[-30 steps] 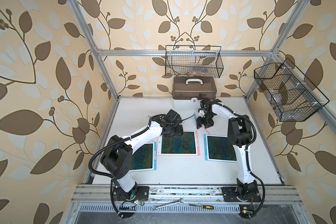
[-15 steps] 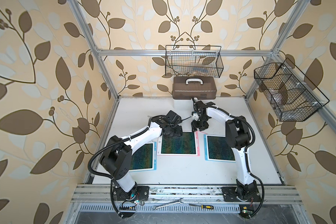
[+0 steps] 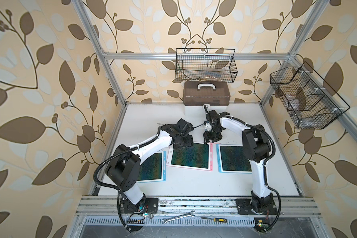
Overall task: Place the stylus back onto the writing tablet
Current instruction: Move the stylus to the center of the board, then move the writing tablet to the center of the board.
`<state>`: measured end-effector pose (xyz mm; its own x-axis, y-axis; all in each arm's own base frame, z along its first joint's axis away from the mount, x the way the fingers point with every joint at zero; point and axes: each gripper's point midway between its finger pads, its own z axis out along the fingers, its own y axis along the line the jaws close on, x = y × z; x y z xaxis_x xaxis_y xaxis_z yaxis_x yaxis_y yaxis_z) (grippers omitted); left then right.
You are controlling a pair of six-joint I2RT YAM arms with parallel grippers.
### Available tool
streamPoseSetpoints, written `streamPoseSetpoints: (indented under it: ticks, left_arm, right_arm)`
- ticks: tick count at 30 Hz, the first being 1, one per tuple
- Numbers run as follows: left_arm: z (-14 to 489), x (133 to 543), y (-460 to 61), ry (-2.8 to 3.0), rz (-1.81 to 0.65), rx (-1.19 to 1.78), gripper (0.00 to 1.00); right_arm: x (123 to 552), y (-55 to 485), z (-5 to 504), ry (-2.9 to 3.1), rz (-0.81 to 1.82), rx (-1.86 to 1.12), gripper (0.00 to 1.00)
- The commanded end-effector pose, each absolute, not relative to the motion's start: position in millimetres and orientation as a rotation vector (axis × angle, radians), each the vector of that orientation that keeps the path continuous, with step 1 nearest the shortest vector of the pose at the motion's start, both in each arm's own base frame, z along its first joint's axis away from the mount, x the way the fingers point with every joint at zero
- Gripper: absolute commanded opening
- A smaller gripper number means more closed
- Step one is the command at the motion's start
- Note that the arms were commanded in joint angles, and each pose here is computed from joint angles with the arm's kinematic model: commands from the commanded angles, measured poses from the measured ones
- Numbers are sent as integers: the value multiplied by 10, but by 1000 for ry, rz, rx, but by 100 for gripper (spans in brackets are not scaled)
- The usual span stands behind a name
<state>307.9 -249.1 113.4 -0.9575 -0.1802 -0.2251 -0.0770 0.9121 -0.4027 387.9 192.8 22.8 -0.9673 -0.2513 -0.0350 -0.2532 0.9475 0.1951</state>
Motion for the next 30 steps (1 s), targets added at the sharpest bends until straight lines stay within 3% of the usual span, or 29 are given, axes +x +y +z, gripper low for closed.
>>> streamPoseSetpoints:
  ticks: [1,8,15,30]
  left_arm:
    - [1151,3045,-2367,2827,-516,-198,76]
    - [985,2798,-2222,2911,-461,-179,76]
    - [795,2393,-2076,2987,-458,-120,77]
    - [375,2069,-1958,3061,-385,-204,77]
  right_arm:
    - [3825,1901,200,3125,273,-368,69]
    - [3921,1888,602,3017,271,-267,74]
    - [3689,1930,813,2976,343,-185,76]
    - [2999,1992,450,3052,463,14,77]
